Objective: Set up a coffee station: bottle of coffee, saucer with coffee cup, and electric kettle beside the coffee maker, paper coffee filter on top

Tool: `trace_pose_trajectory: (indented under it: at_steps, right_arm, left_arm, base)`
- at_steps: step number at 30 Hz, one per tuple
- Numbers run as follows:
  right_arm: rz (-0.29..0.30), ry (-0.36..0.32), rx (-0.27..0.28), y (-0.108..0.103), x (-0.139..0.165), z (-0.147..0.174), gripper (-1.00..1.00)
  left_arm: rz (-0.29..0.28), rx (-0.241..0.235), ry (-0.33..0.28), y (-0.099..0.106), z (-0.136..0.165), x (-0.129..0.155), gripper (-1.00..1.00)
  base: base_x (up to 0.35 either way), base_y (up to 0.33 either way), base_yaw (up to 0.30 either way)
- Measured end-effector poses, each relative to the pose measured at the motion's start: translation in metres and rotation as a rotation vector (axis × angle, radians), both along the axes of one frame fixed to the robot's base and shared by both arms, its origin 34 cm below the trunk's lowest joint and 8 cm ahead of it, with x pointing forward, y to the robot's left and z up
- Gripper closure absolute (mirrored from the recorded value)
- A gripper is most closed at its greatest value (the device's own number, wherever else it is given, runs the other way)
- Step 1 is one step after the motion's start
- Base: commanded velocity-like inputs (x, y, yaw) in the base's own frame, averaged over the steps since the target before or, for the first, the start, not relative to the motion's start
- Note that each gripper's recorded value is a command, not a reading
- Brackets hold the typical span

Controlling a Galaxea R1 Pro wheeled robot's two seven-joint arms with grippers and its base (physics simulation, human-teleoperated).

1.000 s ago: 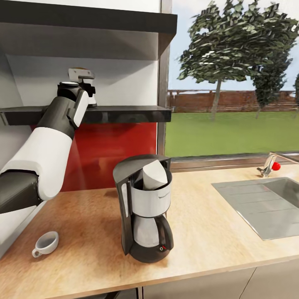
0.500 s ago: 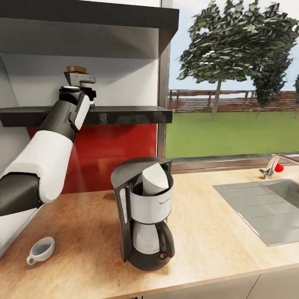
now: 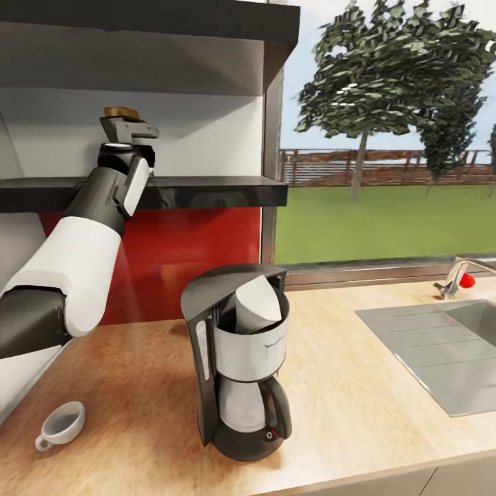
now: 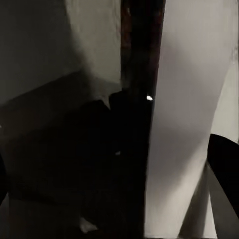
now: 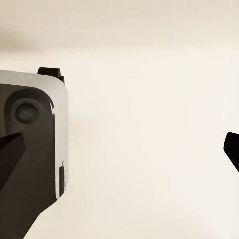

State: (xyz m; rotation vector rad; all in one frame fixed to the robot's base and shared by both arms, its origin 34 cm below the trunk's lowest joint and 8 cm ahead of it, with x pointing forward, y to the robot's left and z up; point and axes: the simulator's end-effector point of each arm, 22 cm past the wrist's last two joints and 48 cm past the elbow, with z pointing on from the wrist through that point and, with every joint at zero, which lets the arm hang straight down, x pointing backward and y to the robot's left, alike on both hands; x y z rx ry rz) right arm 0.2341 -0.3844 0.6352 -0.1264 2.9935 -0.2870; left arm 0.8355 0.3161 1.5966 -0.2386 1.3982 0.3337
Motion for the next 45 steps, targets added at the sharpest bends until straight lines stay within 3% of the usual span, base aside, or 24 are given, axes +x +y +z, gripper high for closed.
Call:
trace_pose_trajectory:
  at_steps: [26,45]
  right_arm:
    - [0.000,-0.001,0.001,0.0009,0.0006,-0.0001,-1.00]
    - [-0.002,0.000,0.009,0.0068,0.0007,-0.0013,-1.00]
  left_arm:
    - [0.006,-0.004,0.001,0.0080,0.0000,-0.0007,1.00]
    - [0.005,0.002,-0.016,0.0055,0.0077,-0.0040,1.00]
  base:
    - [-0.003,0.000,0.000]
    - [-0.315,0.000,0.000]
